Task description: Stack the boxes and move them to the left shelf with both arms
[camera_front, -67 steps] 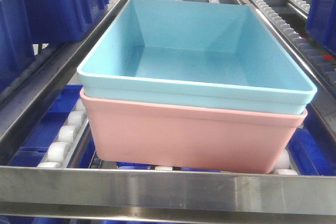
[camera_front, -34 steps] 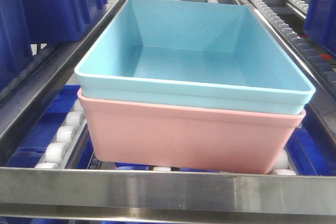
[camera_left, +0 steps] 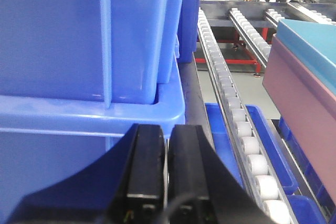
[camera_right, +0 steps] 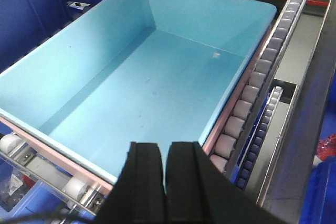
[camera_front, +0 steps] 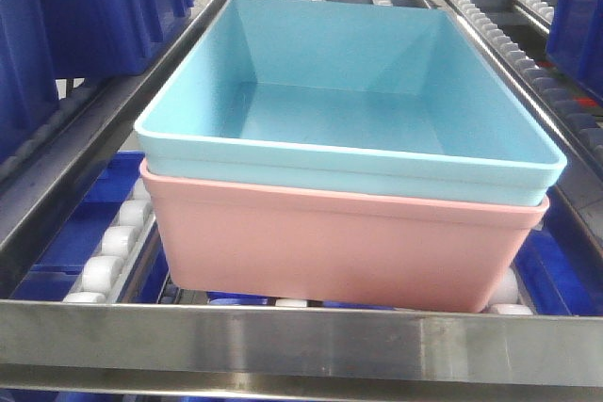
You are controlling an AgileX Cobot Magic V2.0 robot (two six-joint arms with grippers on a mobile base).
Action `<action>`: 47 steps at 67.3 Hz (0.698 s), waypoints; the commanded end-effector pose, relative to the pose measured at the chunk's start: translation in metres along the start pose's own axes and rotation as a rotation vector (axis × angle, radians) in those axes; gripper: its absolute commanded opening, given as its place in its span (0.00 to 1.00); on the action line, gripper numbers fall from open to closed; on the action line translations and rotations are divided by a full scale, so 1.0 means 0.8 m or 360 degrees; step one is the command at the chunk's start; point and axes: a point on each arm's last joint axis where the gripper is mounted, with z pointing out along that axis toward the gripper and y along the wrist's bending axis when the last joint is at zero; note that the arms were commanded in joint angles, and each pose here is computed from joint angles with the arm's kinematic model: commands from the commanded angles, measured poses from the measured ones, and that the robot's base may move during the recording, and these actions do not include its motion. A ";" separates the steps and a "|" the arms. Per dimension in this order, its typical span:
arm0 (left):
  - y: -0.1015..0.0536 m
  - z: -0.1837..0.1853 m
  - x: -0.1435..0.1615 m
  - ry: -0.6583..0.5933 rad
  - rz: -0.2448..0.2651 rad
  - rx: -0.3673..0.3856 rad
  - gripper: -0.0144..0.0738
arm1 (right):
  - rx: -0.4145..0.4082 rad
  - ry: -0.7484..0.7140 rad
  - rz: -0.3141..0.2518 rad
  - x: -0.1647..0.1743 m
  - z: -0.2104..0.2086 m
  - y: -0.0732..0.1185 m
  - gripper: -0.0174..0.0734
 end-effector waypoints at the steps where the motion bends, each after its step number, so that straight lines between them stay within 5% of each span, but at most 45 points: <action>1: 0.001 -0.001 0.002 -0.0114 -0.0013 -0.0014 0.17 | -0.0065 -0.0139 -0.0035 -0.019 -0.002 0.006 0.25; 34: 0.001 -0.001 0.002 -0.0114 -0.0013 -0.0014 0.17 | -0.0096 -0.0198 -0.0044 -0.023 -0.003 0.008 0.25; 47: 0.001 -0.001 0.002 -0.0114 -0.0013 -0.0014 0.17 | 0.0186 -0.0130 -0.0032 -0.019 -0.008 -0.018 0.25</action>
